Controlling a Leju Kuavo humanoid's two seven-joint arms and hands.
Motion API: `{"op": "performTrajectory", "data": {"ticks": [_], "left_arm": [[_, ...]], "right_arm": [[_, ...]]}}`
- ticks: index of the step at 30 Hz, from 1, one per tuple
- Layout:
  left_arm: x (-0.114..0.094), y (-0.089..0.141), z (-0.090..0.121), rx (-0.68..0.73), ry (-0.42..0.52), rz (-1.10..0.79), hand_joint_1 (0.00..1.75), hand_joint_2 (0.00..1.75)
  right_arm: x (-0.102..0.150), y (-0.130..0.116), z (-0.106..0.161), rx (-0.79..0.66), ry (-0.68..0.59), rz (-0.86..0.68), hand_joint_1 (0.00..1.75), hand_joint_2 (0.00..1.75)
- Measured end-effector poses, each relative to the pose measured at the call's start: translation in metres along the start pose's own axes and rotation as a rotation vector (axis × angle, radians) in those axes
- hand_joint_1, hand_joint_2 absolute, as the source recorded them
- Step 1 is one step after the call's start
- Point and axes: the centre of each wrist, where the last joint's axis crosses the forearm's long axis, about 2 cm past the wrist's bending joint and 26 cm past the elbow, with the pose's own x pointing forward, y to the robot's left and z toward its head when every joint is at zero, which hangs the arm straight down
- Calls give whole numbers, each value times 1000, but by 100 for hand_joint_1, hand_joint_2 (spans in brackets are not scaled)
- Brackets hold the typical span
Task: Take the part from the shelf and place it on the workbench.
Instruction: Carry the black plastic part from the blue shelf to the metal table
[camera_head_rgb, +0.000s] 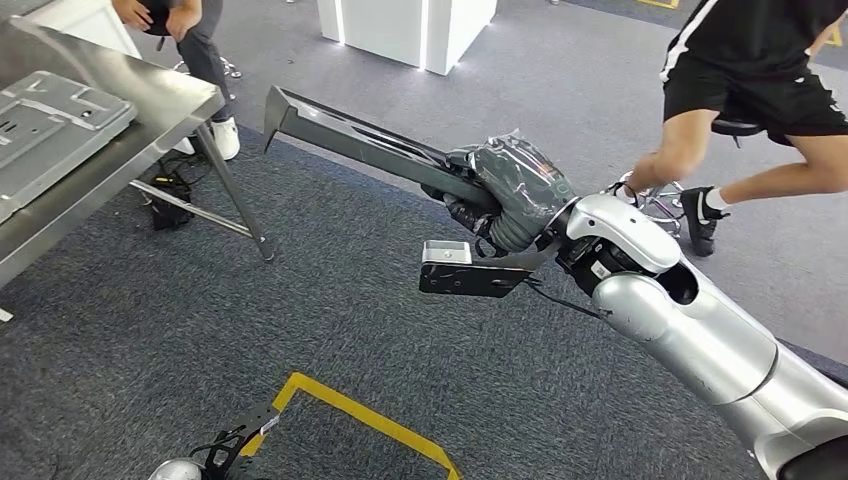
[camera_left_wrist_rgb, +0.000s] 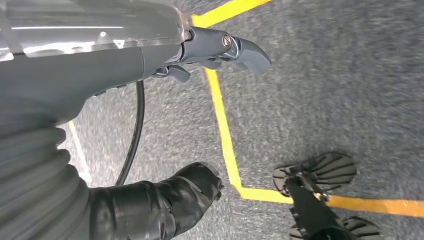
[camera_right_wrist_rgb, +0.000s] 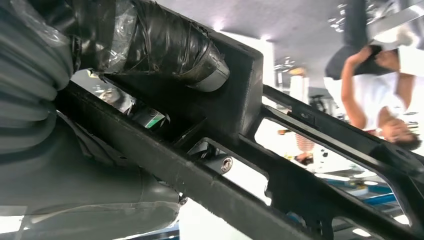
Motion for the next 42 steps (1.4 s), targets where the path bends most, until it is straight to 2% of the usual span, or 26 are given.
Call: {"op": "performTrajectory", "data": {"ticks": [10, 42], "left_arm": [[-2, -8, -2, -16, -8, 17, 0, 175], [-7, -3, 0, -6, -7, 36, 0, 175]], "right_arm": [[0, -5, -3, -11, -4, 11, 175, 175], [-2, -4, -1, -3, 2, 17, 175, 175]]}}
